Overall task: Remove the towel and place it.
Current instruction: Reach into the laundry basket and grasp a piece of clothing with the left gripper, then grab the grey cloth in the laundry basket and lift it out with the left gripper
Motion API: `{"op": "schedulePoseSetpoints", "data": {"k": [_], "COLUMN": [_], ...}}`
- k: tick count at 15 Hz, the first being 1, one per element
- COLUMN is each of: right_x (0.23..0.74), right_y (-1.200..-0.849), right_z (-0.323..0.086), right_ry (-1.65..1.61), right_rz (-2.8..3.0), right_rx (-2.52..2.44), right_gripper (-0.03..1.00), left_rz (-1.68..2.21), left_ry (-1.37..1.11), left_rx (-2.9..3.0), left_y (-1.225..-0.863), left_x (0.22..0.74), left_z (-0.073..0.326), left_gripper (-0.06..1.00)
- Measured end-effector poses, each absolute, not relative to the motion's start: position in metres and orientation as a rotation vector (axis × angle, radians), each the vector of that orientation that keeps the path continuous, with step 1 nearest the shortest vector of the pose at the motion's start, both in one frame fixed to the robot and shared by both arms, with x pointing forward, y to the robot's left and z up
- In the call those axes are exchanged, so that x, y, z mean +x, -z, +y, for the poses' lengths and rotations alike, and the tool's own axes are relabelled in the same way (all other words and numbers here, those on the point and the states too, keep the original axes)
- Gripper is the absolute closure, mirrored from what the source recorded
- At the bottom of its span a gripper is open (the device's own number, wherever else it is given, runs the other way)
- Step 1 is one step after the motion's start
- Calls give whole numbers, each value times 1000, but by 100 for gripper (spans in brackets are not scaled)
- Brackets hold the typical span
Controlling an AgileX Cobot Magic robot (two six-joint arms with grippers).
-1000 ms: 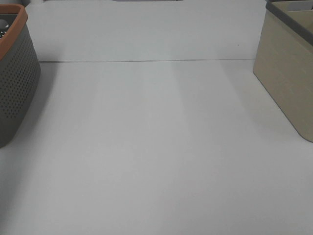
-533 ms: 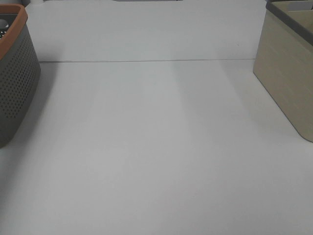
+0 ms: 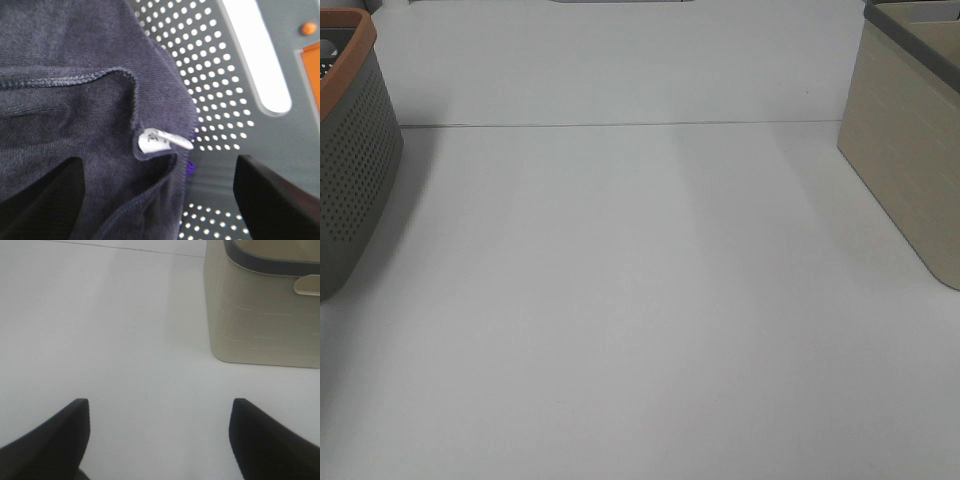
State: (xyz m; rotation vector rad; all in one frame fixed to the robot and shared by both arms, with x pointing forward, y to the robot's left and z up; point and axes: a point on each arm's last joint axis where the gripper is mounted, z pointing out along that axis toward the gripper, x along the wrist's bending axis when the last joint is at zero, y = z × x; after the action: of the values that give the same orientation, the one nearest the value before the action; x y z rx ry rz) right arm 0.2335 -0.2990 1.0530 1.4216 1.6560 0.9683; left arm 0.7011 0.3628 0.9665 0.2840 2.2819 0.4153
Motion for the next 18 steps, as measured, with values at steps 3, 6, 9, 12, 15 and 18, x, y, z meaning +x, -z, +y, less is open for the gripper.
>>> {"op": "schedulePoseSetpoints", "data": {"k": [3, 6, 9, 12, 15, 18], "right_x": [234, 234, 234, 234, 234, 234], "right_y": [-1053, -1053, -1053, -1053, -1053, -1053], "right_z": [-300, -300, -301, -301, -301, -301], "right_ry": [-966, -965, -964, -961, -958, -958], "right_rz": [1645, 1642, 1630, 1626, 1624, 1624], "right_rx": [1433, 1436, 1448, 1452, 1452, 1452], "right_gripper": [21, 21, 21, 21, 21, 21], "left_rz": [2279, 2278, 2302, 2300, 2300, 2300], "left_ry": [-413, -417, -420, -421, -419, -419], "left_rx": [273, 277, 272, 271, 268, 268], "left_y": [-956, -952, -945, -945, -945, -945], "left_x": [716, 722, 723, 723, 723, 723], "left_z": [364, 365, 366, 366, 366, 366], "left_gripper": [21, 24, 25, 40, 79, 94]}}
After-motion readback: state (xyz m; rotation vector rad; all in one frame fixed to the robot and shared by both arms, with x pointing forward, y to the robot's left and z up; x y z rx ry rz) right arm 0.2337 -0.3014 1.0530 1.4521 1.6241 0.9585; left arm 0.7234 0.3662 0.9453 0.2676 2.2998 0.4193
